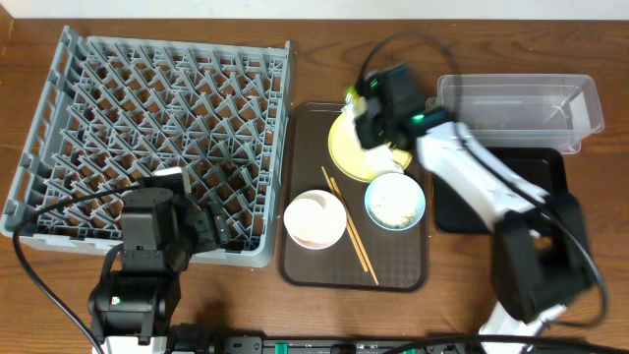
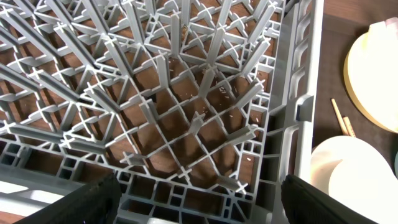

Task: Sort waste into correct bins and load items into the dishwasher
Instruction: 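Grasp the snack wrapper and drop it into the clear bin, then grasp the white napkin with the right gripper, drop it in the clear bin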

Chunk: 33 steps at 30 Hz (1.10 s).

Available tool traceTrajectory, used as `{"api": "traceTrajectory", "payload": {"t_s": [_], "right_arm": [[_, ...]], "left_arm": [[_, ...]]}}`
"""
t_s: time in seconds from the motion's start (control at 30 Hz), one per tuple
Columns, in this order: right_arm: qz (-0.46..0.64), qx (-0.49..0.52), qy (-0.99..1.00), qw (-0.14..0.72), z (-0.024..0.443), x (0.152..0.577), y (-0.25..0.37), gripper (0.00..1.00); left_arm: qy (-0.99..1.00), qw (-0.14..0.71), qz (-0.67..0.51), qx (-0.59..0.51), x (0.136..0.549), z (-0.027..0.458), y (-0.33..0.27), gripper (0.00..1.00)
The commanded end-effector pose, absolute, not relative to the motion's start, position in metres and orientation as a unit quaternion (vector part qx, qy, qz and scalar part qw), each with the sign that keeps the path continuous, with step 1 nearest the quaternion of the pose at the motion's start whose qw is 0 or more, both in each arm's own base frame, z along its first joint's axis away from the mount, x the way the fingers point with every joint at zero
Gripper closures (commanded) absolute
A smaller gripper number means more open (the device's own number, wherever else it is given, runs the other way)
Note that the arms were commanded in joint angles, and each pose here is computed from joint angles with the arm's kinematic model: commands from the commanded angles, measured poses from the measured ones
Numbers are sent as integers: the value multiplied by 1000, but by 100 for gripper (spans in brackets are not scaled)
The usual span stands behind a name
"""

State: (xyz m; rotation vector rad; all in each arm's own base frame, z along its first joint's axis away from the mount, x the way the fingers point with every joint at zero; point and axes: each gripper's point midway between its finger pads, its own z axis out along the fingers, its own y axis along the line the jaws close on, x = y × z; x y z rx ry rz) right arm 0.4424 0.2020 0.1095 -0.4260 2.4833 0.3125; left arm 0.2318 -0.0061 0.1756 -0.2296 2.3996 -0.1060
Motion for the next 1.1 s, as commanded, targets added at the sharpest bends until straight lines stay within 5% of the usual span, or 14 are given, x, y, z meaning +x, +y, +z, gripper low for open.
{"api": "traceTrajectory", "payload": {"t_s": [0.0,0.2,0.43,0.5,0.53,0.73,1.07], "right_arm": [[103,-51,925,362,164,467,157,99],[53,348,874,335,160,460,33,99],[40,432,842,320,148,458,-18,97],[39,439,837,324,150,460,-27,86],[44,443,831,333,153,464,-31,72],[110,285,876,372,175,492,7,43],[97,-71,921,370,169,472,139,30]], "left_arm": [[925,367,-38,-93,234,185,-4,14],[925,367,-38,-93,234,185,-4,14],[925,367,-38,-93,234,185,-4,14],[925,367,-38,-93,234,185,-4,14],[925,367,-38,-93,234,185,-4,14],[925,367,-38,-93,234,185,-4,14],[925,367,-38,-93,234,185,-4,14]]}}
